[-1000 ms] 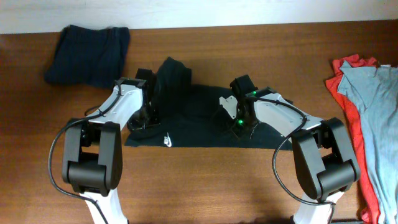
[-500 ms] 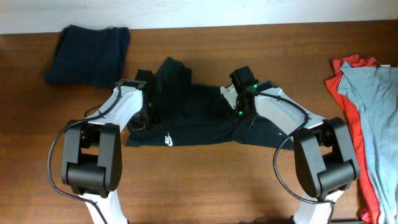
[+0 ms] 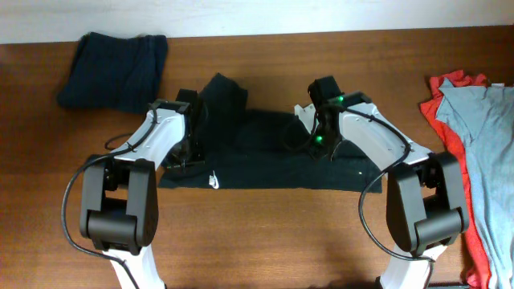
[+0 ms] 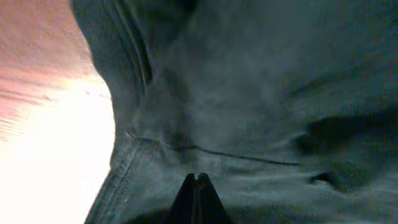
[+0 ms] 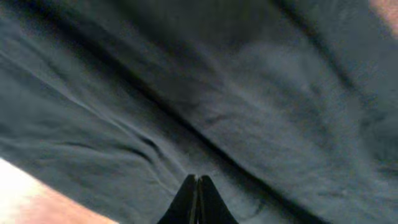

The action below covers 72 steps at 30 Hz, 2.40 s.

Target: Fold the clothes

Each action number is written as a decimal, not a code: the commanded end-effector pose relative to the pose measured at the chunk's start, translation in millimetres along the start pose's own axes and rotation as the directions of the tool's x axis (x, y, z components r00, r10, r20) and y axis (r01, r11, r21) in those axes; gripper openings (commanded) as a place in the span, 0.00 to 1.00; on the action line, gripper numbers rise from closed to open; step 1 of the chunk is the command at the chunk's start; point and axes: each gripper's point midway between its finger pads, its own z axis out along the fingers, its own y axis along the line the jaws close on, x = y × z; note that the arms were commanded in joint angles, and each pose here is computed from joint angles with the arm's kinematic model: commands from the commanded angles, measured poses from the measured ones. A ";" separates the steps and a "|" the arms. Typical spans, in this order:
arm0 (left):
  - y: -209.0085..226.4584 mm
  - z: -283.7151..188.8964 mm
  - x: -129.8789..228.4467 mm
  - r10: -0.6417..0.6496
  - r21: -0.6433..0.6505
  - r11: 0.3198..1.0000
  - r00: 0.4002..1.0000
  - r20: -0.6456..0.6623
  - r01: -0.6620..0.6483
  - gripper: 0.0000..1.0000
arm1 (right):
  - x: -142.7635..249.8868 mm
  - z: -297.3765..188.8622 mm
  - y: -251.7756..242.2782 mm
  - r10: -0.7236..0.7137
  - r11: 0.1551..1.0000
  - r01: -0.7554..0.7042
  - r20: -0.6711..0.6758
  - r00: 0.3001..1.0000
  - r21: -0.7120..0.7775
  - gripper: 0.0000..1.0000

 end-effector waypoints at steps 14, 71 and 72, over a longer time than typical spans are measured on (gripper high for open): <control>-87.4 -63.3 8.5 0.076 0.243 0.965 0.992 0.097 -0.098 0.00 | -23.0 -23.5 57.4 -0.179 0.923 0.225 0.169 0.969 -0.313 0.04; -12.8 22.2 12.6 0.052 -0.156 0.987 0.998 0.038 -0.046 0.00 | 55.9 -12.3 -42.1 0.379 0.925 -0.368 -0.326 0.866 0.098 0.05; -12.8 22.3 12.7 0.052 -0.156 0.987 0.998 0.038 -0.046 0.00 | 60.5 -13.3 -44.0 0.401 0.915 -0.390 -0.337 0.852 0.104 0.05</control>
